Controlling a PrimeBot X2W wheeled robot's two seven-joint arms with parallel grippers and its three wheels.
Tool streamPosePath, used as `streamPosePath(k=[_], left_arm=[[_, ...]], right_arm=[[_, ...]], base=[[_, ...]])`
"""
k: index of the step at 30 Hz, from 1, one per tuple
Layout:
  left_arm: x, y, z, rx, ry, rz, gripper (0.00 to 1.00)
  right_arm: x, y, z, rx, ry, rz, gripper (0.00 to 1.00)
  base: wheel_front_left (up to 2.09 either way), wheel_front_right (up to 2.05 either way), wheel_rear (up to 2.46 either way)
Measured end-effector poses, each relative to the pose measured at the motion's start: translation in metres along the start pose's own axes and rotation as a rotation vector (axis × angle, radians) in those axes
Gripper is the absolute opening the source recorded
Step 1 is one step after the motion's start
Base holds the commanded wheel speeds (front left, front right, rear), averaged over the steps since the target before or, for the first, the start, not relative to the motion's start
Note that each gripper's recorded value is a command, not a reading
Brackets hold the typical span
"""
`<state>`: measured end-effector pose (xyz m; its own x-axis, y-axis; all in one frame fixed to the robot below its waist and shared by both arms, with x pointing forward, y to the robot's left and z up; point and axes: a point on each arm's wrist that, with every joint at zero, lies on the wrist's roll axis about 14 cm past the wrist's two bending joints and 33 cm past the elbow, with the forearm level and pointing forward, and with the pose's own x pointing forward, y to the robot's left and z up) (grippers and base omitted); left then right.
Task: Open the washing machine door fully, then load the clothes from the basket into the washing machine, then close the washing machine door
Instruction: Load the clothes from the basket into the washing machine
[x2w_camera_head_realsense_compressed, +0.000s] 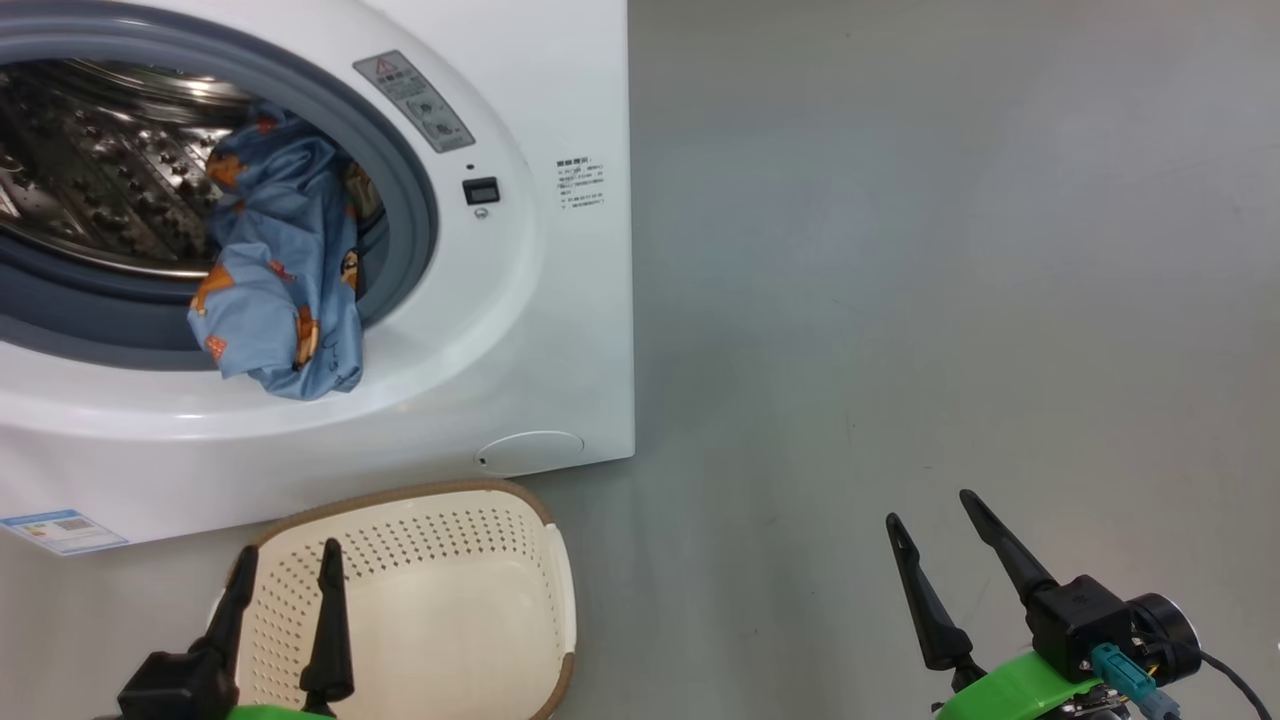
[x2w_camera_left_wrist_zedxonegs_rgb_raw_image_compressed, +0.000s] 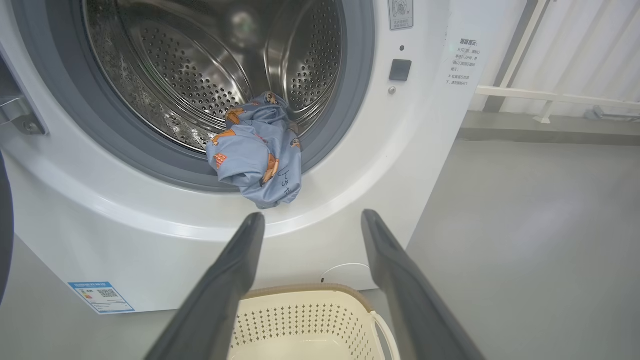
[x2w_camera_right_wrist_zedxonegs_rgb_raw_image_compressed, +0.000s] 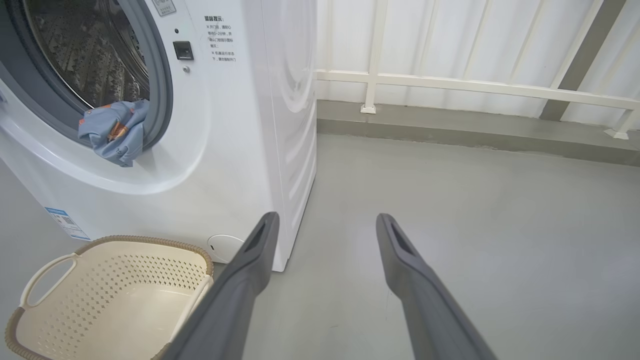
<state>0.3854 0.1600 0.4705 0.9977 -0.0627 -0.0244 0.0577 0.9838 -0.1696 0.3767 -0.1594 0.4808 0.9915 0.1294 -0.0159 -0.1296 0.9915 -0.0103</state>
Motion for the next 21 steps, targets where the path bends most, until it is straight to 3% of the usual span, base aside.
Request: streamPosePath(k=[21], left_arm=[[0.004,0.004,-0.026,0.007,0.073,0.011,1.0]], right_arm=[[0.002,-0.002,-0.014,0.004,0.039,-0.006,1.0]], base=[[0.0,0.0,0.0]])
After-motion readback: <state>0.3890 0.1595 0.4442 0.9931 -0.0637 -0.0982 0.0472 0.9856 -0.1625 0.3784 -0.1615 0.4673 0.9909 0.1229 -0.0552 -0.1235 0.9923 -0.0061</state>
